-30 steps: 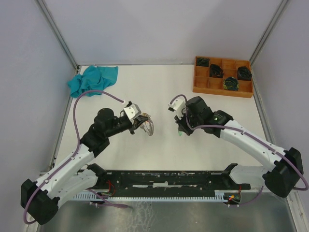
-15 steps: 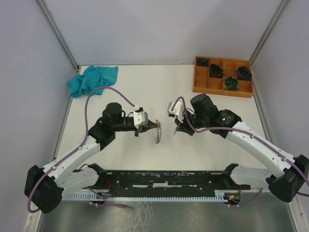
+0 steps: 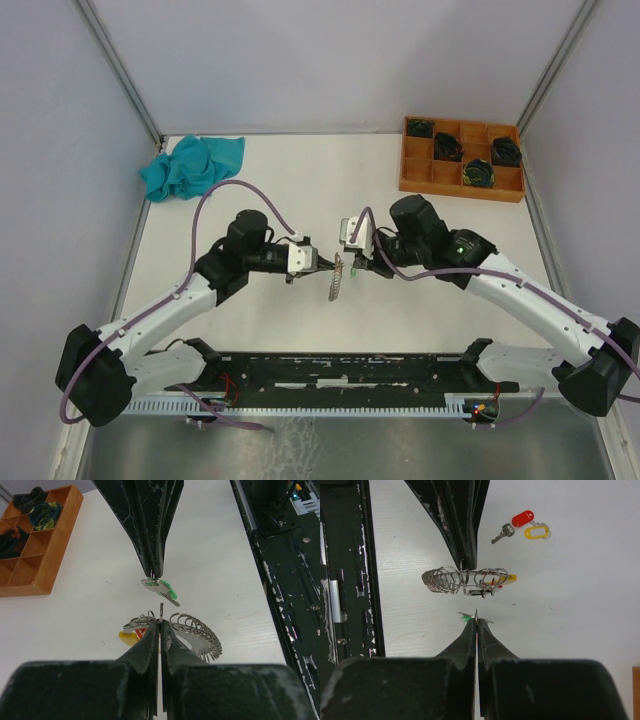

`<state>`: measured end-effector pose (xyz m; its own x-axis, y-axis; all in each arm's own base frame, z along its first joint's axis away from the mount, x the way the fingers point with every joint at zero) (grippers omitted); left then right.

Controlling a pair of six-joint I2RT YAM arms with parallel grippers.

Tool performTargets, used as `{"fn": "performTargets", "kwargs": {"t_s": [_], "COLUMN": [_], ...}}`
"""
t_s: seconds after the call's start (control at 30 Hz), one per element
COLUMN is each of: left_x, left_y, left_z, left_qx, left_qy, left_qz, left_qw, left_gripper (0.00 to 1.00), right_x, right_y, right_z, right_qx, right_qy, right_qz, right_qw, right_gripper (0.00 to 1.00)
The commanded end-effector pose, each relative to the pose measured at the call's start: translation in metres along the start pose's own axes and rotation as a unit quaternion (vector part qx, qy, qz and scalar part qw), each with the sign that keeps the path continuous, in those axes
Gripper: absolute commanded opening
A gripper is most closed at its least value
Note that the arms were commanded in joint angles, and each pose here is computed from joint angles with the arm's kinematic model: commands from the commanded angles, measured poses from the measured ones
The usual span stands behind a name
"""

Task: Put the keys on the keyring

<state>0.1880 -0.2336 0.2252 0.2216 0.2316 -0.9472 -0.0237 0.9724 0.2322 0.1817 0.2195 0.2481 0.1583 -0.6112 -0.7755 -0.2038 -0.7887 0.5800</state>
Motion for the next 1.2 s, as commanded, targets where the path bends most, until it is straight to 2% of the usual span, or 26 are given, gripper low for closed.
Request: {"fn": "performTargets", "kwargs": {"t_s": [0.0, 0.43, 1.17], "left_x": [-0.010, -0.012, -0.013], "left_y": [0.000, 0.001, -0.002], "left_z": [0.006, 0.002, -0.001], "left_qx": [-0.023, -0.054, -0.038], "left_qy": [-0.063, -0.066, -0.049], "left_qz": [-0.013, -0.029, -0.038], "left_qw": [0.998, 0.996, 0.997], "left_gripper": [0.03, 0.03, 0.03], "right_x": [-0.017, -0.012, -0.011], "right_y": [-0.001, -0.016, -0.020], "right_z": [-0.007, 0.002, 0.003], "right_qx": [0.018, 0.002, 0.017], "right_qy": [0.044, 0.053, 0.063], "right_qz": [-0.034, -0.028, -0.025], "right_qw": [0.998, 0.998, 0.998], "right_gripper": [0.01, 0.01, 0.01]}}
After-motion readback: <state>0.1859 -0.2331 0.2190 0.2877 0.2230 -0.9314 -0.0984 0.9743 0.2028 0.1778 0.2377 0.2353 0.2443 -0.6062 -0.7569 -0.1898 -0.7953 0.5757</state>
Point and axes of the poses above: each gripper's point midway between its finger pads, its own y axis back along the fingers, its own z axis along the line the jaws close on, x = y × z, the point moved 6 cm from there along y, back along the fingers, and after that the axes turned 6 degrees about y, right-handed, at the moved point
